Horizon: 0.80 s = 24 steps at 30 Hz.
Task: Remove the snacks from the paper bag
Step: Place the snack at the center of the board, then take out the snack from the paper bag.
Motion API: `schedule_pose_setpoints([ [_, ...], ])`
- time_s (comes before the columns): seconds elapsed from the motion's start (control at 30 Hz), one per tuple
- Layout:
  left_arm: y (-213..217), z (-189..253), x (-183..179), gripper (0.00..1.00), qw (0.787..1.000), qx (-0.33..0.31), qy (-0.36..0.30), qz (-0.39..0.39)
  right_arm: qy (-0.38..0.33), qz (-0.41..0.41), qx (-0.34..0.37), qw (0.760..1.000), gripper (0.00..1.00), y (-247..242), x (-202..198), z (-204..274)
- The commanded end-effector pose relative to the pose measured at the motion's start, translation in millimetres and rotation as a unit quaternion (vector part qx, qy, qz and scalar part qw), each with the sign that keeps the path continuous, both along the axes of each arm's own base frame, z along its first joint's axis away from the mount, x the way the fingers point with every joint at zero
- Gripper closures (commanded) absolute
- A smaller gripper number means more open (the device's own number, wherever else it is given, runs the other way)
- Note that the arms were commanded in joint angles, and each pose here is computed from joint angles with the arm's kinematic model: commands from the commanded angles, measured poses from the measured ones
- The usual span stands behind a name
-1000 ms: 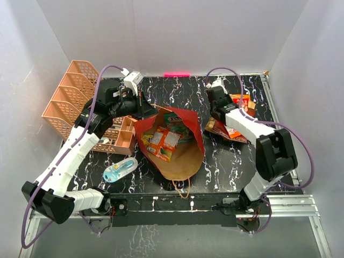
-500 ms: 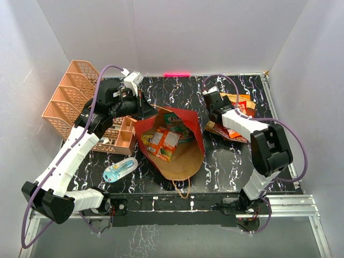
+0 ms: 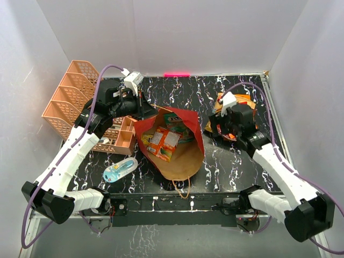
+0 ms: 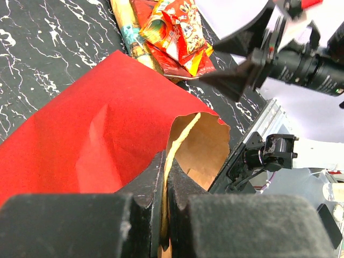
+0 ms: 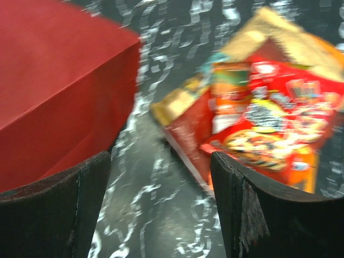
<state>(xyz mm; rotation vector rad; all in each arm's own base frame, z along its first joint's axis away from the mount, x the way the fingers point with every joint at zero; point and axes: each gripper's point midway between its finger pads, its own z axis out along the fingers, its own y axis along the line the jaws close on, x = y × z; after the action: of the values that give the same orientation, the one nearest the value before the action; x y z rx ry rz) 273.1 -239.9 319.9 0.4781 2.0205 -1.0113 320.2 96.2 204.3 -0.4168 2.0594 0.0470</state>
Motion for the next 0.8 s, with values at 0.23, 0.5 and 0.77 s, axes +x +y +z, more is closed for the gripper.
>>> schedule_pose_setpoints([
  [0.23,1,19,-1,1.0,1.0,-0.012,-0.024,0.0,-0.14,0.364,0.114,0.914,0.25,129,-95,93],
  [0.5,1,20,-2,1.0,1.0,-0.014,-0.021,0.002,-0.177,0.529,0.059,0.828,0.28,215,-167,89],
  [0.77,3,22,-3,1.0,1.0,-0.012,-0.023,0.004,-0.131,0.511,-0.113,0.842,0.25,256,-148,0],
])
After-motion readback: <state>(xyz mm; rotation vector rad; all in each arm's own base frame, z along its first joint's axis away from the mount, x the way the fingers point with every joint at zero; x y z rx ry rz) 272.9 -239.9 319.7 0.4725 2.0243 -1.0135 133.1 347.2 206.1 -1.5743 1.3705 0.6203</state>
